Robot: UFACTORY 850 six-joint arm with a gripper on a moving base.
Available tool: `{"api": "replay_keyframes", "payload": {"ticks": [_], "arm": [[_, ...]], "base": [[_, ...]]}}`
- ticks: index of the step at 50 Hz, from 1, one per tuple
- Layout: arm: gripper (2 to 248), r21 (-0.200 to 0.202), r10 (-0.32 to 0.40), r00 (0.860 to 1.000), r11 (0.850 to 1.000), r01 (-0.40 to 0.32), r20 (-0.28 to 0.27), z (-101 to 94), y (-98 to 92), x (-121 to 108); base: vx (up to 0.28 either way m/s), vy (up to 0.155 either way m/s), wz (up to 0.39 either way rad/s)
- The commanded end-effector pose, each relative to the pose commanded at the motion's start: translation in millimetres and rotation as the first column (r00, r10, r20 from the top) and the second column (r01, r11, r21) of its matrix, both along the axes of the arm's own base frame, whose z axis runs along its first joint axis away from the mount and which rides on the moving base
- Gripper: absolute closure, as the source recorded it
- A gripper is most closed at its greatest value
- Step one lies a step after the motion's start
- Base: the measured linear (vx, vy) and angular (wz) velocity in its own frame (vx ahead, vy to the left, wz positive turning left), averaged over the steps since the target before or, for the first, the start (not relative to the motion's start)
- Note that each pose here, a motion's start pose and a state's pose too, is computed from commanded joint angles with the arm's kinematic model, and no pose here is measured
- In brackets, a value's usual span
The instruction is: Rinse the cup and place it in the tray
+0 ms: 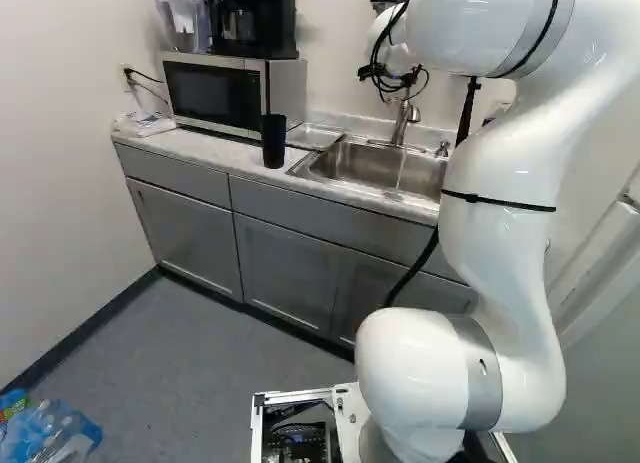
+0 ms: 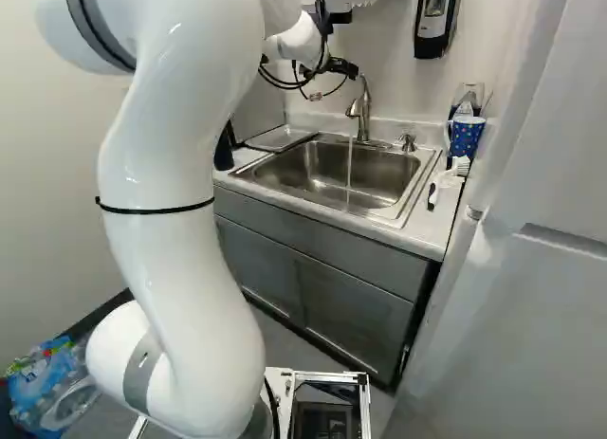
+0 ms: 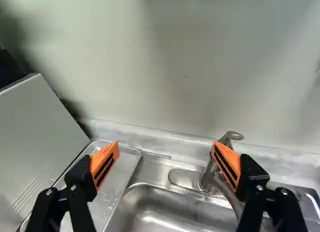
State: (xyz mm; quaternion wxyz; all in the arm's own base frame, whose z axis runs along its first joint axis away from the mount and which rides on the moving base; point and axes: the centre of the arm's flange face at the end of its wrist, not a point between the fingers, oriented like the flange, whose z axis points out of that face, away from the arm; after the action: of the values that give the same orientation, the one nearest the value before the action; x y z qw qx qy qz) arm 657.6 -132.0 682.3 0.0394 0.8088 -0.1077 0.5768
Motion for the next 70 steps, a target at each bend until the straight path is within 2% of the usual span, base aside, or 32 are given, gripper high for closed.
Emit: {"api": "replay_keyframes", "payload": {"ticks": [15,41,56,70], "arm": [[3,0.006,0.033,0.999,0.999,-0.033,-0.027,0.3,24.6,-15.7],[3,0.029,0.08,0.989,0.997,-0.077,-0.128,-3.7,57.1,-60.9],[3,0.047,0.087,0.975,0.996,-0.079,-0.205,-8.4,62.4,-94.1],[3,0.066,0.09,0.955,0.995,-0.074,-0.284,-14.0,64.0,-126.8]], "base": [[0.0,0.0,0.0],[0.0,0.0,0.0],[0.0,0.0,0.0],[0.0,0.0,0.0]]}}
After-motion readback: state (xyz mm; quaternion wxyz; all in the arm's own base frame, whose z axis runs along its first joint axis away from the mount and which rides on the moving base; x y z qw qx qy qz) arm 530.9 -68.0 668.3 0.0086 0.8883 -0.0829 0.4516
